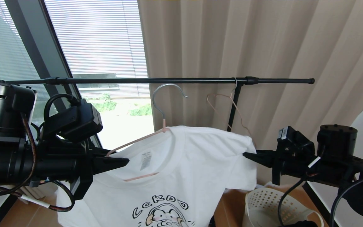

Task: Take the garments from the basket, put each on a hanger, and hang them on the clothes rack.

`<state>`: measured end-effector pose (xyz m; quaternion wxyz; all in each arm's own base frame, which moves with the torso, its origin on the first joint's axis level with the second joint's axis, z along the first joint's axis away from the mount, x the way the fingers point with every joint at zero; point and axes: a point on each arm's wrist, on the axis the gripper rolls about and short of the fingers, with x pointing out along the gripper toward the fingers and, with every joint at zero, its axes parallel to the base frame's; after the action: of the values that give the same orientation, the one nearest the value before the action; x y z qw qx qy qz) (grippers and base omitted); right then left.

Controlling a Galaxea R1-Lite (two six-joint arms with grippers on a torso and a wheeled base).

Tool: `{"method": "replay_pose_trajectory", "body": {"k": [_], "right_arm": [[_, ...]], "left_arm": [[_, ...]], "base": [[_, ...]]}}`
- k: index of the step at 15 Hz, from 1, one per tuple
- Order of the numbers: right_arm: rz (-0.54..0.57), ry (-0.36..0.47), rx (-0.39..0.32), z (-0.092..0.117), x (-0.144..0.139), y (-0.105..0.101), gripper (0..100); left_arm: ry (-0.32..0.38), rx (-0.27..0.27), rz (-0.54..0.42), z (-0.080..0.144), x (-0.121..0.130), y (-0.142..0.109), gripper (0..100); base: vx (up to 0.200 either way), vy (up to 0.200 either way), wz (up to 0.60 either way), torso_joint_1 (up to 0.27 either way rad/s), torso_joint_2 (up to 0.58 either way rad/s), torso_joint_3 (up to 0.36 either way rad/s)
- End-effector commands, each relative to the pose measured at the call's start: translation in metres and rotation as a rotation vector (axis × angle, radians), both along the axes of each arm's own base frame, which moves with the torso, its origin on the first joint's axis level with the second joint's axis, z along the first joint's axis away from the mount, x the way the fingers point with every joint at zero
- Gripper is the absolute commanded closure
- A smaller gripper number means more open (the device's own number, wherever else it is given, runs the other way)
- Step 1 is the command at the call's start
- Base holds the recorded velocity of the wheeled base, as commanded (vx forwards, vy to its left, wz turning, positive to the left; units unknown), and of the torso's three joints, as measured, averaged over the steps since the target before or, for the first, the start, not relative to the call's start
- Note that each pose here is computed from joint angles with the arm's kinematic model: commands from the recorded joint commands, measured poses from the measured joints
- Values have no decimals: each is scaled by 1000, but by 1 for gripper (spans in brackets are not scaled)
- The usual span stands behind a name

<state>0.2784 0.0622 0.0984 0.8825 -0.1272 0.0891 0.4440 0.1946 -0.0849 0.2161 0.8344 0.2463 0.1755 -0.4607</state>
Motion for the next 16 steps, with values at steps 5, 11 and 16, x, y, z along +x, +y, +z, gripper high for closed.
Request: {"method": "replay_pose_trajectory", "body": {"k": [5, 11, 16], "right_arm": [[-66, -31, 22, 12, 8, -17, 100], [-98, -28, 32, 13, 14, -24, 100], [-114, -24, 32, 11, 21, -29, 100]], "left_arm": [[-5, -3, 3, 0, -9, 4, 100], [-1, -7, 27, 0, -9, 8, 100], [-5, -10, 32, 0, -9, 10, 100]], "base": [[0, 0, 0, 0, 0, 0], [0, 0, 0, 0, 0, 0], [0, 0, 0, 0, 0, 0]]}}
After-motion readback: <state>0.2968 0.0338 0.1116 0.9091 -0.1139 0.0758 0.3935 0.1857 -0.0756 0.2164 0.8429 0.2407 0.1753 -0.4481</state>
